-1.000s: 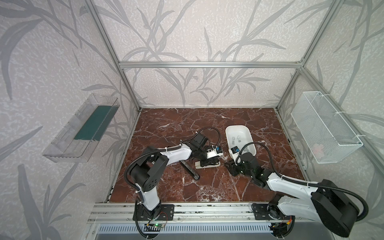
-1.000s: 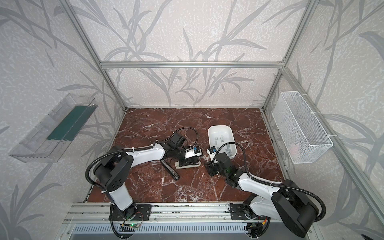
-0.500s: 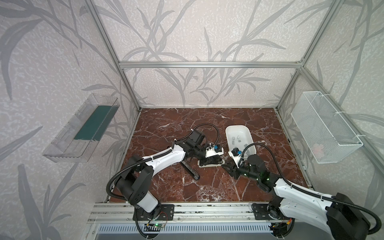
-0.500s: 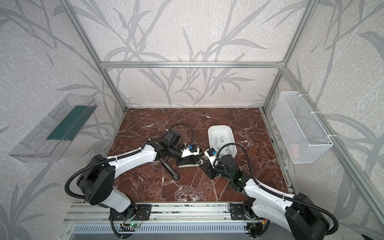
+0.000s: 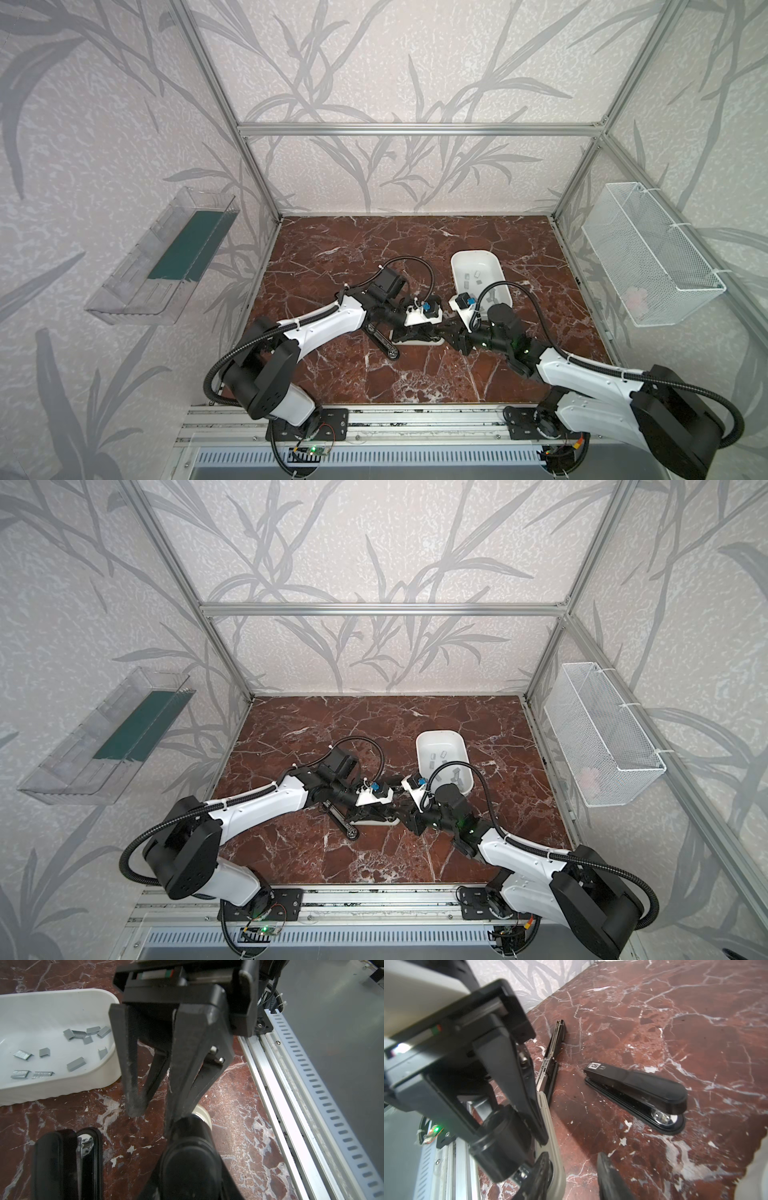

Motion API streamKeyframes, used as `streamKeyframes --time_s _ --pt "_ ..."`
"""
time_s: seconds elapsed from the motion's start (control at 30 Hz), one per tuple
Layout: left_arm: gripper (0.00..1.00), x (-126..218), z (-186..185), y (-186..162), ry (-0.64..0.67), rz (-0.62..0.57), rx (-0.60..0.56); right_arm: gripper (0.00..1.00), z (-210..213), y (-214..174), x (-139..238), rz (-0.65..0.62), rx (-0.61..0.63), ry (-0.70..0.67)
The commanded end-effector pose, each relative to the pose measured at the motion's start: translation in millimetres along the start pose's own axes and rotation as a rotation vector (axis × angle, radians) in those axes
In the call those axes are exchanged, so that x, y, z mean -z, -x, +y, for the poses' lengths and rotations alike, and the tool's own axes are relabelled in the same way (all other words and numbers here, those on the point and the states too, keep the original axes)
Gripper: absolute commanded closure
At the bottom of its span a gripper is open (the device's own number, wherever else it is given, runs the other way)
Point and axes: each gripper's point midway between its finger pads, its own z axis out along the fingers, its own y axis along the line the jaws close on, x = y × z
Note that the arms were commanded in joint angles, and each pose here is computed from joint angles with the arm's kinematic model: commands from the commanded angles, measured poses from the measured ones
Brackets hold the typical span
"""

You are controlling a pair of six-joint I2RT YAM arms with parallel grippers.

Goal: Load the staples into the stapler

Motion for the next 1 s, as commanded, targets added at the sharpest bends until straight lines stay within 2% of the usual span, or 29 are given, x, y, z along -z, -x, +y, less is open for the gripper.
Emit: streamKeyframes --time_s 0.0,0.3,0.53,0.97 --pt "1.00 6.9 0.6 27.4 -0.027 -0.064 -0.091 0.61 29.5 20.8 3.7 -0.063 0.109 0.111" --pt "1.00 7.3 5.5 15.0 -0.016 -0.004 -0.075 0.66 37.7 14.0 23.2 -0.082 0.204 0.087" --pt "1.00 12.7 5.3 25.5 -0.007 -0.040 -0.100 0.65 52.2 4.9 19.8 -0.054 0.246 0.150" --pt "1.00 21.8 -5.9 42.1 -0.034 -0.119 -0.123 0.65 44.9 4.5 6.0 -0.030 0.240 0.115"
